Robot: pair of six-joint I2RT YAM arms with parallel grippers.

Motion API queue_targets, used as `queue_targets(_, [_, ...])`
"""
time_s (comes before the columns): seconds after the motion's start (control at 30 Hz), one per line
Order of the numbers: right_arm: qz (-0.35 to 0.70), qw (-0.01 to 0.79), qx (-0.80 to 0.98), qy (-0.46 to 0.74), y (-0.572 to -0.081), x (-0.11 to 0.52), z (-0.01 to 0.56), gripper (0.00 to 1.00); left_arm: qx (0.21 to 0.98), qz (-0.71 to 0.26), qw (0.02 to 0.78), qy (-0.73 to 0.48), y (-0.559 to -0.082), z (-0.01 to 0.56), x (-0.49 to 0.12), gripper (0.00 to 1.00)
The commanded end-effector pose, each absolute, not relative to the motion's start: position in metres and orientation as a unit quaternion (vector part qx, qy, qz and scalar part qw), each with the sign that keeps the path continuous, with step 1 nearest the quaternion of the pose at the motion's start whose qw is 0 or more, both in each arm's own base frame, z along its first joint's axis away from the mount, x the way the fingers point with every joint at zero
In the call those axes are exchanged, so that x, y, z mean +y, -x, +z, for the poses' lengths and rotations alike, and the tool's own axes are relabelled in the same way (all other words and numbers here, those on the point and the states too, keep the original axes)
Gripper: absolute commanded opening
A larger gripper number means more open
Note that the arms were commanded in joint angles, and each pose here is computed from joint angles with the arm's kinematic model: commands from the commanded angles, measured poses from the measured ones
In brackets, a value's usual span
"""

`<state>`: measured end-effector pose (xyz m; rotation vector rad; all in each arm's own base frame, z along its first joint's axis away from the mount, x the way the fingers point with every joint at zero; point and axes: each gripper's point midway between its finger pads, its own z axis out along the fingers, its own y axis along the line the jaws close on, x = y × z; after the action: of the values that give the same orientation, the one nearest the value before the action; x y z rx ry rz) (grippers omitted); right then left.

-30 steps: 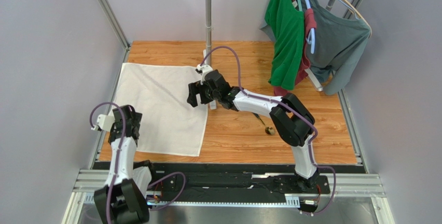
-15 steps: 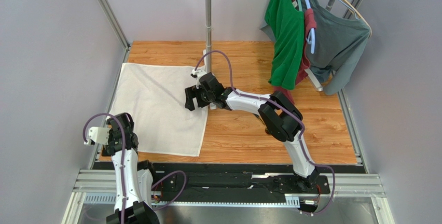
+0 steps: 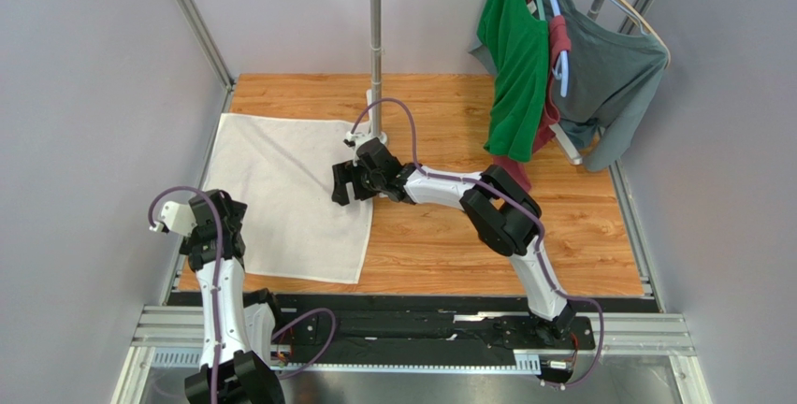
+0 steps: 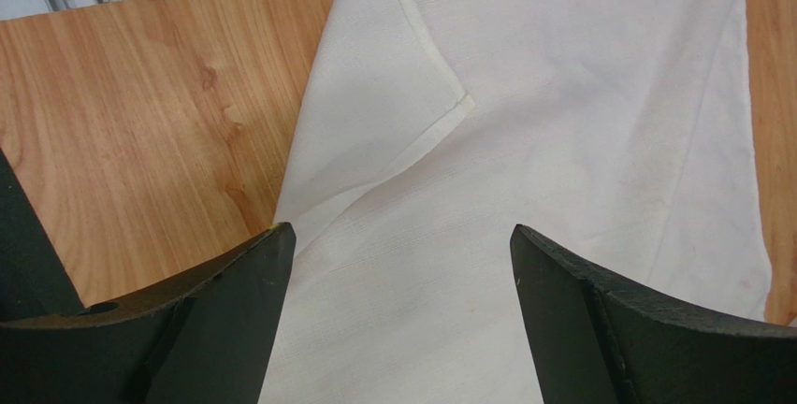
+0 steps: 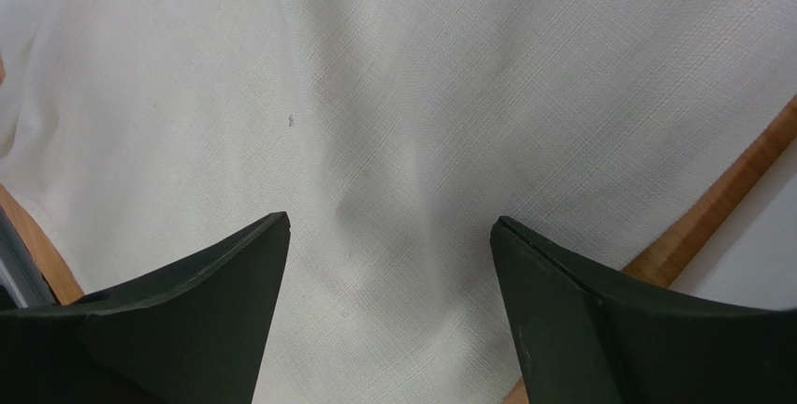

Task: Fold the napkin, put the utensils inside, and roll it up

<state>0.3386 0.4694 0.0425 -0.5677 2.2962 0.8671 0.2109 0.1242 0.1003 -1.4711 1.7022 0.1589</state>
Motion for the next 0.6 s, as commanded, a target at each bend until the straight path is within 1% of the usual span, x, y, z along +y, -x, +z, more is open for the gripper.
queue_targets(0.0, [0.295,0.280,0.898,0.171,-0.314,0.453,0.025,0.87,0.680,0.050,0.459,0.569,-0.224,0.120,0.126,0.94])
queue_targets(0.17, [0.281,0.281,0.905,0.154,-0.303,0.444,0.028,0.87,0.692,0.045,0.457,0.557,-0.230,0.119,0.122,0.94])
queue_targets(0.3, [0.288,0.315,0.886,0.183,-0.312,0.450,0.057,0.87,0.702,0.040,0.463,0.540,-0.235,0.125,0.115,0.93])
queue_targets(0.4, [0.284,0.363,0.855,0.236,-0.325,0.457,0.097,0.87,0.719,0.020,0.474,0.508,-0.246,0.141,0.103,0.93])
queue_targets(0.43, [0.283,0.379,0.846,0.247,-0.328,0.458,0.114,0.87,0.729,-0.003,0.486,0.482,-0.256,0.157,0.094,0.93])
queue_targets(0.5, [0.234,0.436,0.828,0.263,-0.352,0.450,0.144,0.87,0.754,-0.031,0.486,0.442,-0.269,0.171,0.079,0.93])
queue_targets(0.53, [0.216,0.453,0.822,0.269,-0.360,0.447,0.153,0.87,0.763,-0.055,0.502,0.403,-0.279,0.198,0.070,0.93])
queue_targets(0.57, [0.186,0.466,0.818,0.282,-0.369,0.442,0.157,0.87,0.772,-0.066,0.502,0.383,-0.284,0.208,0.064,0.93])
